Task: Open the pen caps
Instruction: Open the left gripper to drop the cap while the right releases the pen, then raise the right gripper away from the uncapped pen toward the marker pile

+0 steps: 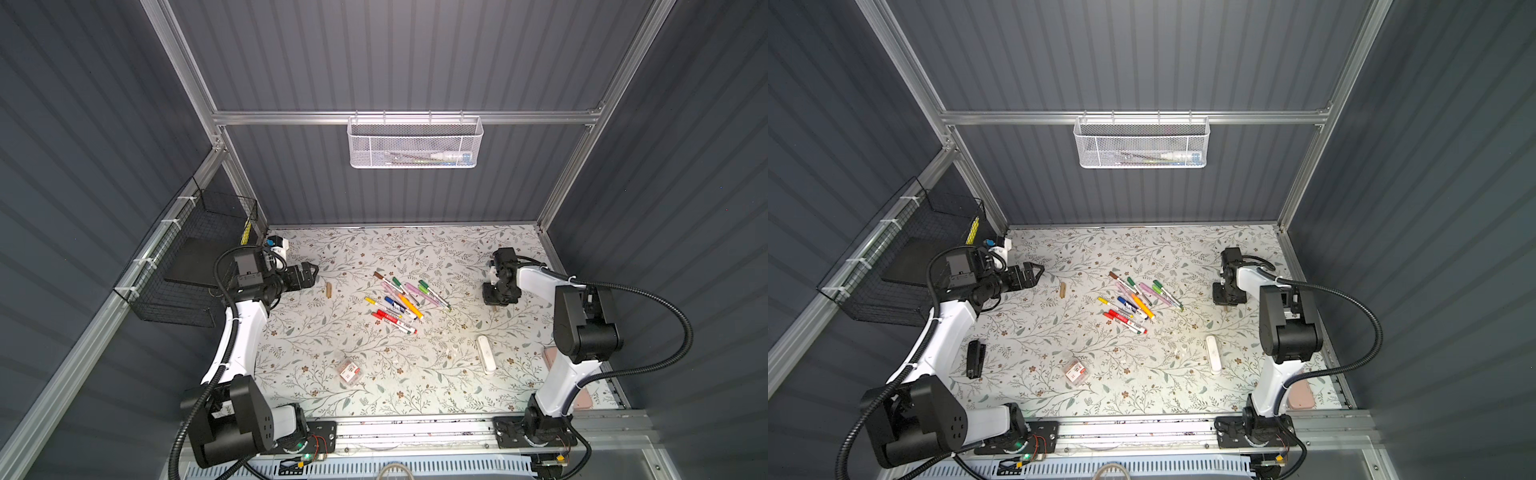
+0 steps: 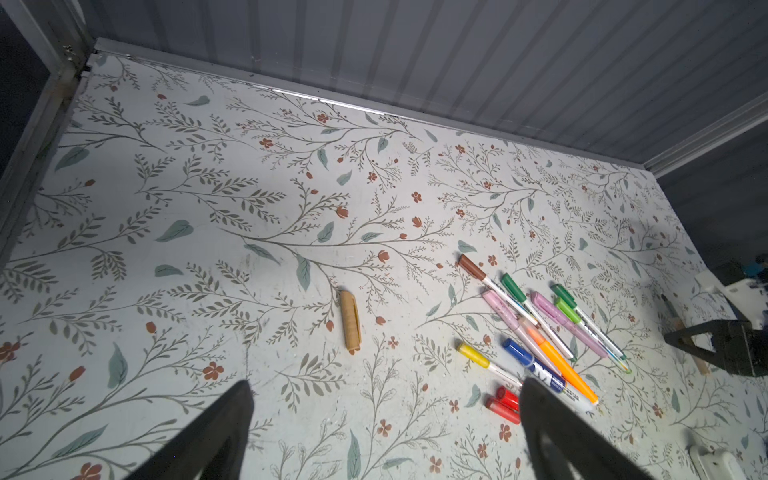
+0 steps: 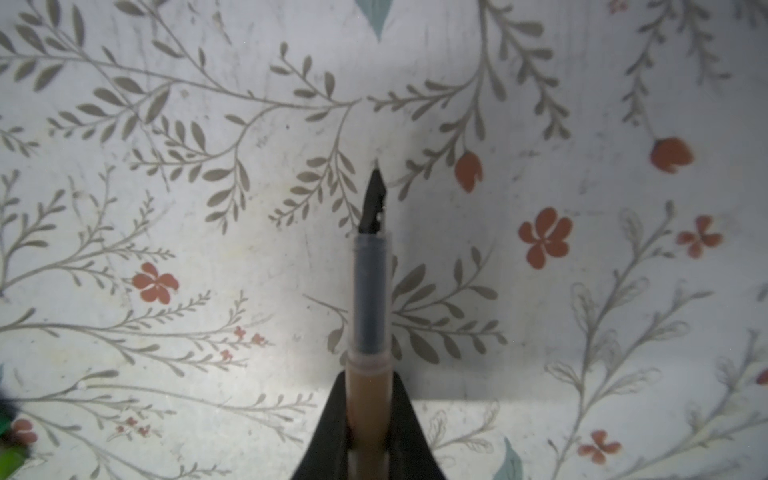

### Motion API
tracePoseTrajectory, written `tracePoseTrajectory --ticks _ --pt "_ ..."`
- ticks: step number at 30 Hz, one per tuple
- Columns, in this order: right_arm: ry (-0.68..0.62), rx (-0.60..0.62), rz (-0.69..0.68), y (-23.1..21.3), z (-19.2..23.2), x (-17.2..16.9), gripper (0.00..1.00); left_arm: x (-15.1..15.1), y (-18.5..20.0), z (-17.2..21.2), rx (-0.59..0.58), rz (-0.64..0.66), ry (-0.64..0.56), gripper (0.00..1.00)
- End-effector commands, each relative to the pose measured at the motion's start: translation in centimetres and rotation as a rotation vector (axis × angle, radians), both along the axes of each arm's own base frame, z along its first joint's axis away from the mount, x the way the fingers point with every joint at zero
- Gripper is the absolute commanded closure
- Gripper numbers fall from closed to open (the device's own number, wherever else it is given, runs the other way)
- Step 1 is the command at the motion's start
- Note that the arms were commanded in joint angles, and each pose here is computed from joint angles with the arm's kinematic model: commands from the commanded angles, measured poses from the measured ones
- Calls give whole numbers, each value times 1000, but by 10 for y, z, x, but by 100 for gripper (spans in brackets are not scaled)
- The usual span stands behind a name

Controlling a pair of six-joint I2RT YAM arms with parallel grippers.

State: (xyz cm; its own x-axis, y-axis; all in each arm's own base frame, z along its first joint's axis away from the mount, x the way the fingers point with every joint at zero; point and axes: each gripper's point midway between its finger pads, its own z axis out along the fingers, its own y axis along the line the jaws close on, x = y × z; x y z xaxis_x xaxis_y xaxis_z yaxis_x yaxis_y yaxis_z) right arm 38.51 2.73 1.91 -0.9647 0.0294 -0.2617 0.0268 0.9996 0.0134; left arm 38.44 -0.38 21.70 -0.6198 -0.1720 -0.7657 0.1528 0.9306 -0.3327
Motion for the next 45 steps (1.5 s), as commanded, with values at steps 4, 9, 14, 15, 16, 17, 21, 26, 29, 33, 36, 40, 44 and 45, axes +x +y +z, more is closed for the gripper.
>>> tracePoseTrajectory --ticks 4,9,14,15,16,17,21,26,29,33,36,40,44,45 --pt "22 -27 -6 -3 -2 -2 78 -2 7 5 -50 18 -10 0" --pt "17 -28 -2 -2 2 0 74 -2 10 9 -56 30 -20 0" --pt "-48 -45 13 0 38 3 69 -5 11 9 -60 29 -25 0" --pt "-69 -48 23 2 48 3 68 -4 11 9 -60 26 -25 0" --pt "-95 -48 36 6 60 4 67 -4 11 8 -61 26 -23 0" --pt "-120 -45 53 12 70 4 65 -5 11 8 -61 26 -22 0" --pt "-191 -28 182 56 100 12 56 -5 10 6 -66 19 -19 0" --pt "-212 37 290 106 109 32 49 -5 10 5 -64 19 -24 0" --pt "-193 44 356 130 101 39 49 -6 9 8 -68 17 -32 0" --pt "-123 44 437 155 81 41 49 -8 10 11 -51 18 -40 0" --pt "-78 31 472 164 65 41 51 -9 14 11 -35 29 -42 0" --pt "-52 40 489 172 52 39 53 -8 17 10 -45 41 -36 0" --pt "-21 37 502 175 38 35 55 -7 20 8 -51 50 -33 0" --pt "-15 35 504 175 35 34 55 -7 20 8 -52 52 -32 0"
